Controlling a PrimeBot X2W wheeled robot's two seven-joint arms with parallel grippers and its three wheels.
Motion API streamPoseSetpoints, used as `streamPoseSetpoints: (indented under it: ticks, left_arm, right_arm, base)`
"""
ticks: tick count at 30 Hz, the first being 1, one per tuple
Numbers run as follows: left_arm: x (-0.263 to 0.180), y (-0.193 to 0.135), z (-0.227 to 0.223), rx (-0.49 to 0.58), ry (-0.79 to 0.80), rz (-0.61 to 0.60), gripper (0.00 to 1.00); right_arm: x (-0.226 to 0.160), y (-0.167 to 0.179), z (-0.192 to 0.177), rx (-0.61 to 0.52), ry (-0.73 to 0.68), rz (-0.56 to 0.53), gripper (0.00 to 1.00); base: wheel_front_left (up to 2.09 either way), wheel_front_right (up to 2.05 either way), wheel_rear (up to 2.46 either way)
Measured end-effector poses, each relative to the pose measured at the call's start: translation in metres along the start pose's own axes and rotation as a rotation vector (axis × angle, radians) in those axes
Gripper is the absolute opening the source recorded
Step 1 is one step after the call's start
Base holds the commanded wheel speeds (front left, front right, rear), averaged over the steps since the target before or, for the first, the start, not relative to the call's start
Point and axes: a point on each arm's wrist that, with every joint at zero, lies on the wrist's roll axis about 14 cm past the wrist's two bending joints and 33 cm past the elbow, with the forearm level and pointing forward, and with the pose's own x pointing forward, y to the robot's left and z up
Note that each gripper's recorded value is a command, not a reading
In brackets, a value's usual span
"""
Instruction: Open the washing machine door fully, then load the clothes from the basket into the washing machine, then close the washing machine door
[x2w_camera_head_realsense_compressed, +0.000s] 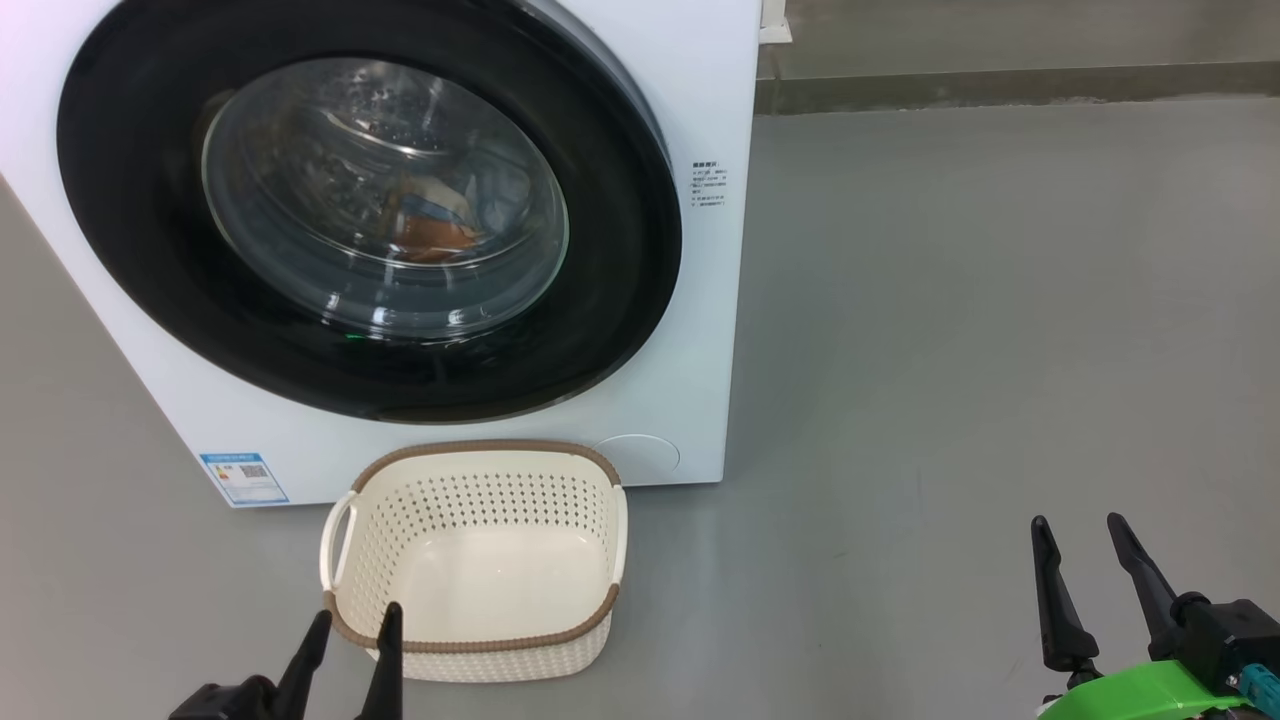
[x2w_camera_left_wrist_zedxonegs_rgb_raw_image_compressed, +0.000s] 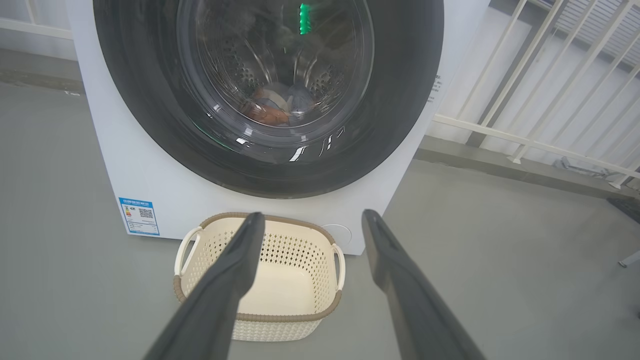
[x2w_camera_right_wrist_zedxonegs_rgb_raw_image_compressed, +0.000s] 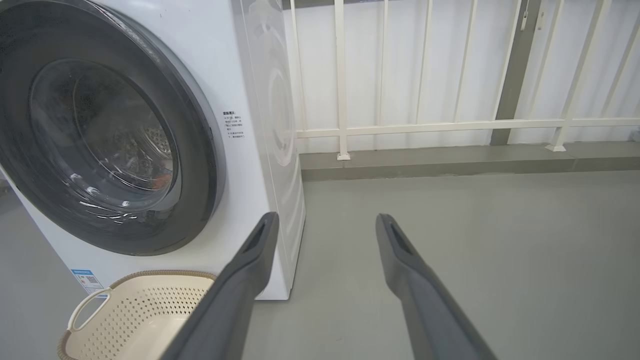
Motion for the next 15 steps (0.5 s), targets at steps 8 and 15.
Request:
streamPoseSetpoints:
  ticks: [8,15]
  left_arm:
    - [0.0002,0.0011,-0.0011,0.000,0.004,0.003,1.00]
    - [0.0004,0.0027,-0.0009,0.000,0.003,0.008,1.00]
  right_arm:
    - [0.0005,0.0003,-0.0017,0.000,0.005,0.001,1.00]
    - [0.0006,0.0003,-0.0025,0.000,0.007,0.001,1.00]
  base:
    - [0.00,0.00,0.00]
    - [0.00,0.00,0.00]
